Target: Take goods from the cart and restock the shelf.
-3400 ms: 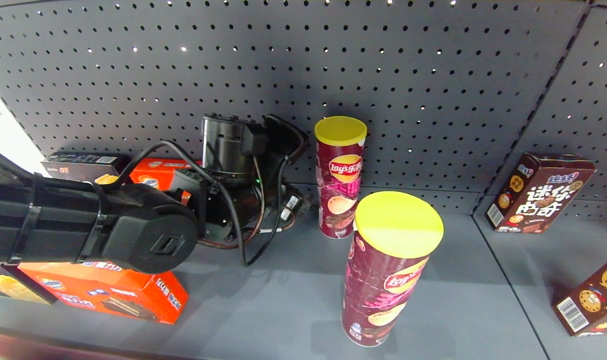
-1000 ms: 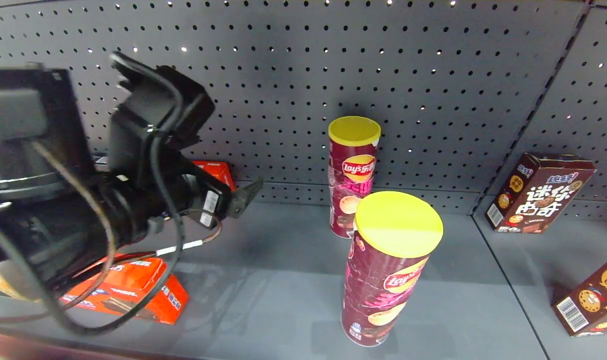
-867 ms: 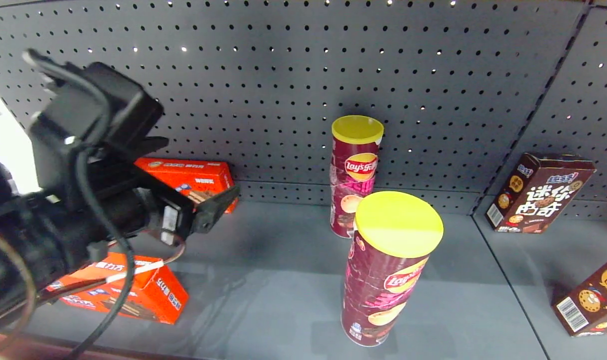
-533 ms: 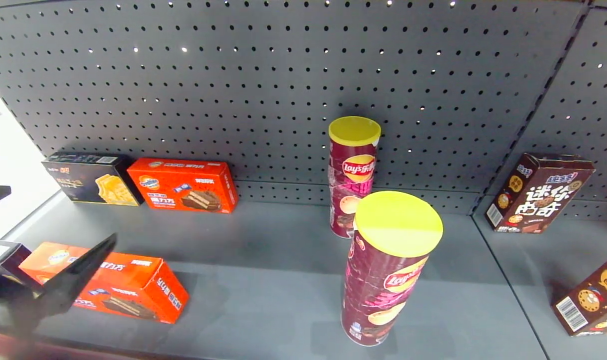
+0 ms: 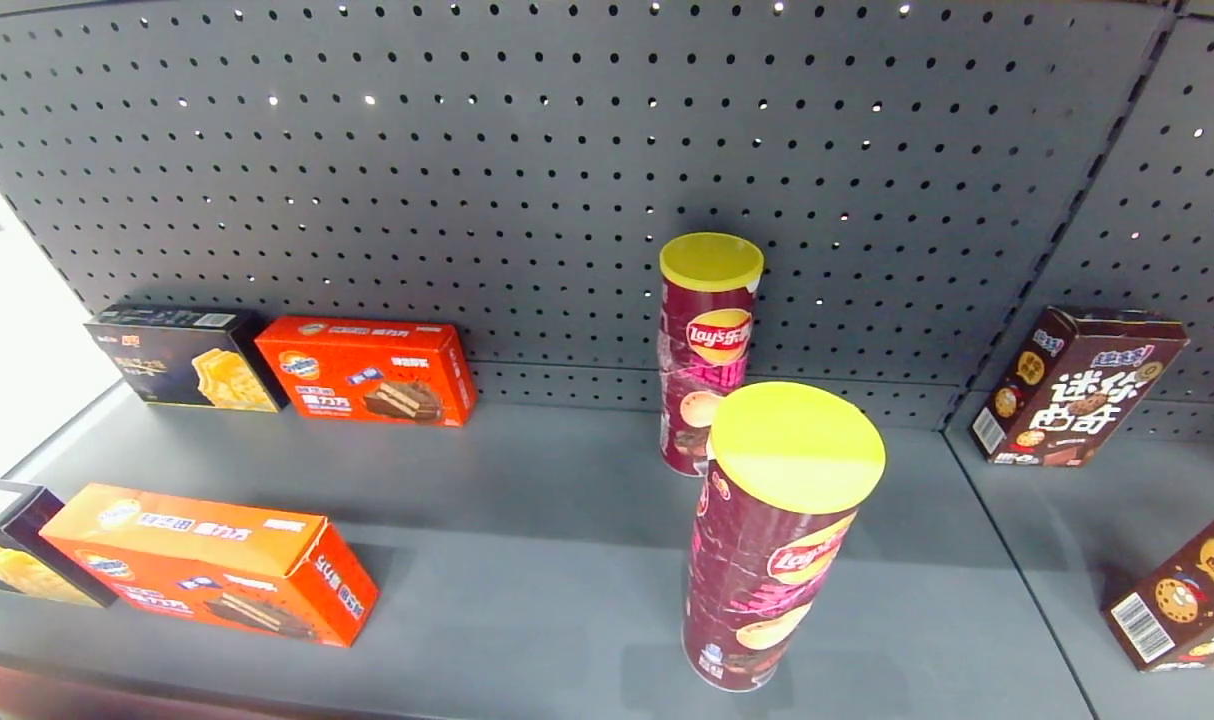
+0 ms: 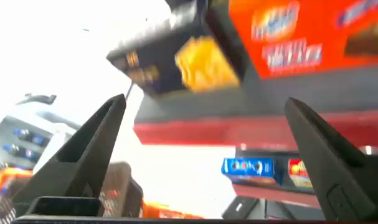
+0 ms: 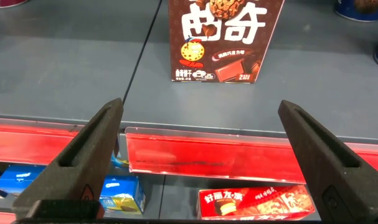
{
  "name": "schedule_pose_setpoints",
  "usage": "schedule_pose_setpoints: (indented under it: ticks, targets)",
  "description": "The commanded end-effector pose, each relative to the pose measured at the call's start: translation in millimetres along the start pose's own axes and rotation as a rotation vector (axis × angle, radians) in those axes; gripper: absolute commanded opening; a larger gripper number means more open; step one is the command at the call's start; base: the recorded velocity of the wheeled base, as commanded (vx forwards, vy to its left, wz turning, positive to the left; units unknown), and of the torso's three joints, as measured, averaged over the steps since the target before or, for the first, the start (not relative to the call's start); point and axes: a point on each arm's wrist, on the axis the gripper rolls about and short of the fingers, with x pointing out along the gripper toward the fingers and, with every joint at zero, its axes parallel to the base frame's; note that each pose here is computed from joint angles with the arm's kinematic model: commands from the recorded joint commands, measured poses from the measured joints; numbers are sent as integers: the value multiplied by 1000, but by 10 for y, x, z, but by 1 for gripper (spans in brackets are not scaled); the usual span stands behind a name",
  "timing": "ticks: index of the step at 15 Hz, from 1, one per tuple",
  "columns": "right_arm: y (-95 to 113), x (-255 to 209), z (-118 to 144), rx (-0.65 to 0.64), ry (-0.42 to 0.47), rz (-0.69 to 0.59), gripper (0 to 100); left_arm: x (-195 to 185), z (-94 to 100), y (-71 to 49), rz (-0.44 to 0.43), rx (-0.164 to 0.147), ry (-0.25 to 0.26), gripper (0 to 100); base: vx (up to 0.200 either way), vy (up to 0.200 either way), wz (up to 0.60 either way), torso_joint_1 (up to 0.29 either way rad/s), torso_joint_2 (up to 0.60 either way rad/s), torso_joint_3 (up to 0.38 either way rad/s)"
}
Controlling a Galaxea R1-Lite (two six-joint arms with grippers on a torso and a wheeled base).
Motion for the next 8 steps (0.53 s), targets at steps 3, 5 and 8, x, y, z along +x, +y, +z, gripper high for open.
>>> schedule_pose_setpoints:
  ticks: [3, 5, 8]
  targets:
    - [0, 1, 1, -1, 2, 0, 100, -72, -415, -76, 47, -84, -13, 100, 0, 0, 0, 0, 0, 0]
    - [0, 1, 1, -1, 2, 0, 100, -47, -365, -128, 152, -8, 117, 100, 0, 0, 0, 0, 0, 0]
    - [0, 0, 0, -1, 0, 0, 100, -40, -344, -152, 318, 25, 265, 100, 0, 0, 0, 0, 0, 0]
